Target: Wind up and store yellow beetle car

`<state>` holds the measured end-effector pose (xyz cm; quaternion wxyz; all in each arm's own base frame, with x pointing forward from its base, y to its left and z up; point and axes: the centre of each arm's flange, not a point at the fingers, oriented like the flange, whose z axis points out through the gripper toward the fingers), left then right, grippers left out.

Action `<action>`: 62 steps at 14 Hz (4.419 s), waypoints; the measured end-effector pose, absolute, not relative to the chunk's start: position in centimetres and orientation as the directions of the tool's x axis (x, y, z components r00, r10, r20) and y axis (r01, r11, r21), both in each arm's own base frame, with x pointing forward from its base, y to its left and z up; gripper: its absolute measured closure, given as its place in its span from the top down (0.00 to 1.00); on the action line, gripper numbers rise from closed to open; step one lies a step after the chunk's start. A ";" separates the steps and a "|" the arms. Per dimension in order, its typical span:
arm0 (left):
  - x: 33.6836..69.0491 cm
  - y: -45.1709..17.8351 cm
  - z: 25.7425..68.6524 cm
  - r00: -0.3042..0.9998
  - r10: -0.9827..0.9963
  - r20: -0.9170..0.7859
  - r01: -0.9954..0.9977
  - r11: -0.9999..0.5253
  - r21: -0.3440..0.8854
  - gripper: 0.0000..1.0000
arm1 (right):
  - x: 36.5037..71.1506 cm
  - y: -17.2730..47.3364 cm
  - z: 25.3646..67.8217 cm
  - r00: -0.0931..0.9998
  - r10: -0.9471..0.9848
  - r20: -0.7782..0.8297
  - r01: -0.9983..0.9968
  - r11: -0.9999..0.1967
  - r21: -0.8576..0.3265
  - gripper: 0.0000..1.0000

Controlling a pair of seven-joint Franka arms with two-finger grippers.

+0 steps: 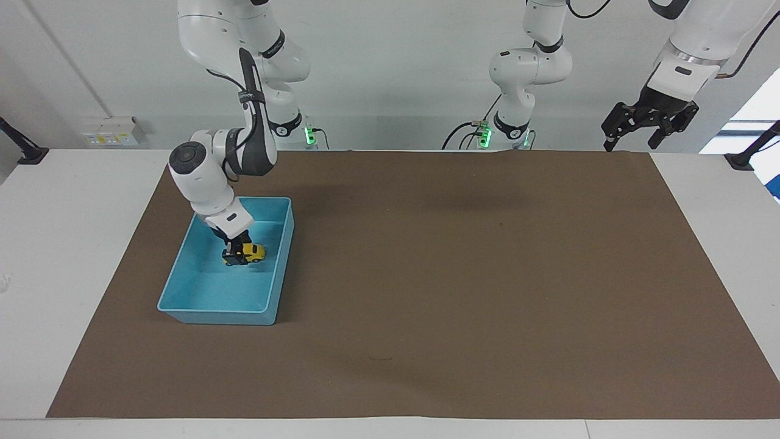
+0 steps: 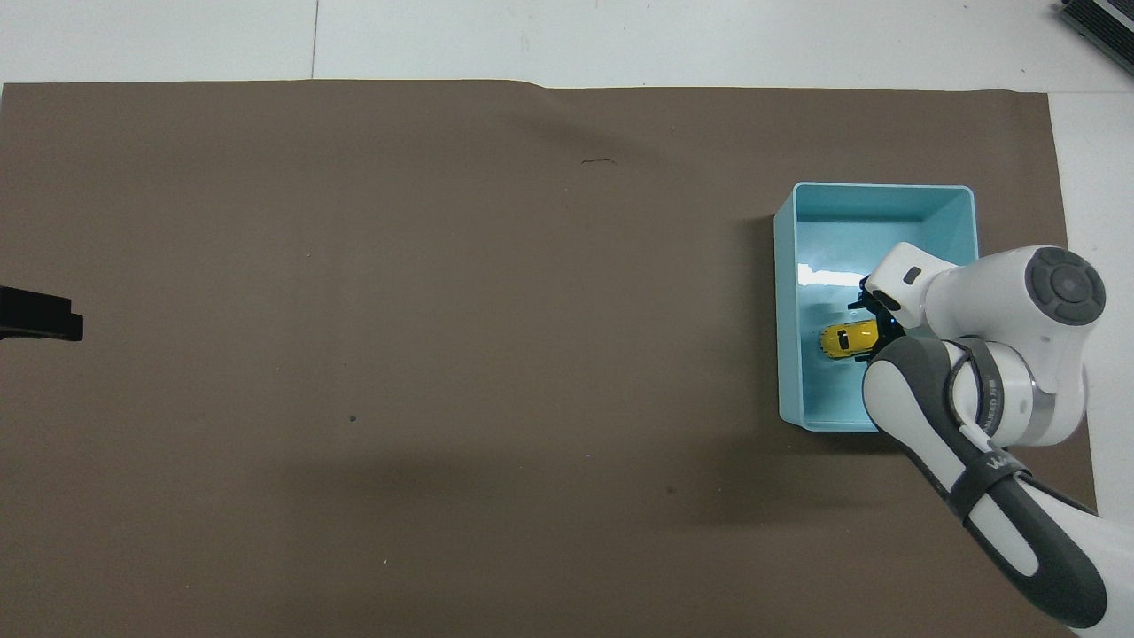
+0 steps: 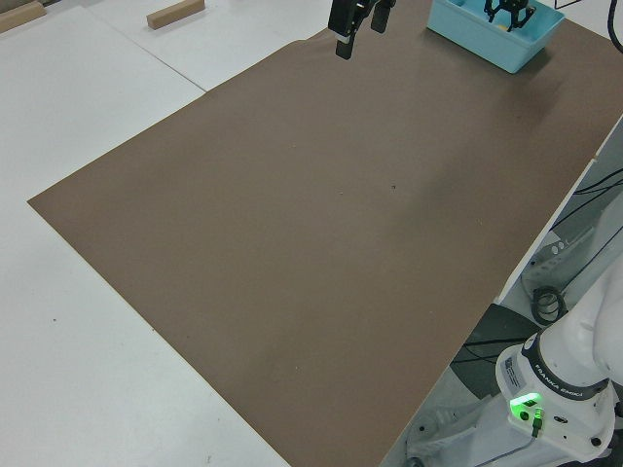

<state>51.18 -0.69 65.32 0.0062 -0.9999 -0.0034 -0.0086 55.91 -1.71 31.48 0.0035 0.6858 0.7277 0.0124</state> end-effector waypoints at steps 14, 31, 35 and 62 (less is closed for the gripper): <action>51.2 -0.7 65.3 1.000 0.007 0.017 0.007 -1.000 -0.012 1.00 | 57.9 -1.5 35.0 -0.048 0.998 0.034 0.999 0.047 0.024 1.00; 51.2 -0.7 65.3 1.000 0.007 0.017 0.007 -1.000 -0.012 1.00 | 61.2 0.3 44.4 -0.020 0.998 0.062 0.997 0.015 0.075 1.00; 51.2 -0.7 65.3 1.000 0.007 0.017 0.007 -1.000 -0.012 1.00 | 61.0 0.4 46.6 0.035 0.997 0.070 0.996 -0.041 0.076 1.00; 51.2 -0.7 65.3 1.000 0.007 0.017 0.007 -1.000 -0.012 1.00 | 56.6 3.0 60.0 0.864 0.496 0.082 0.500 -0.866 -0.029 1.00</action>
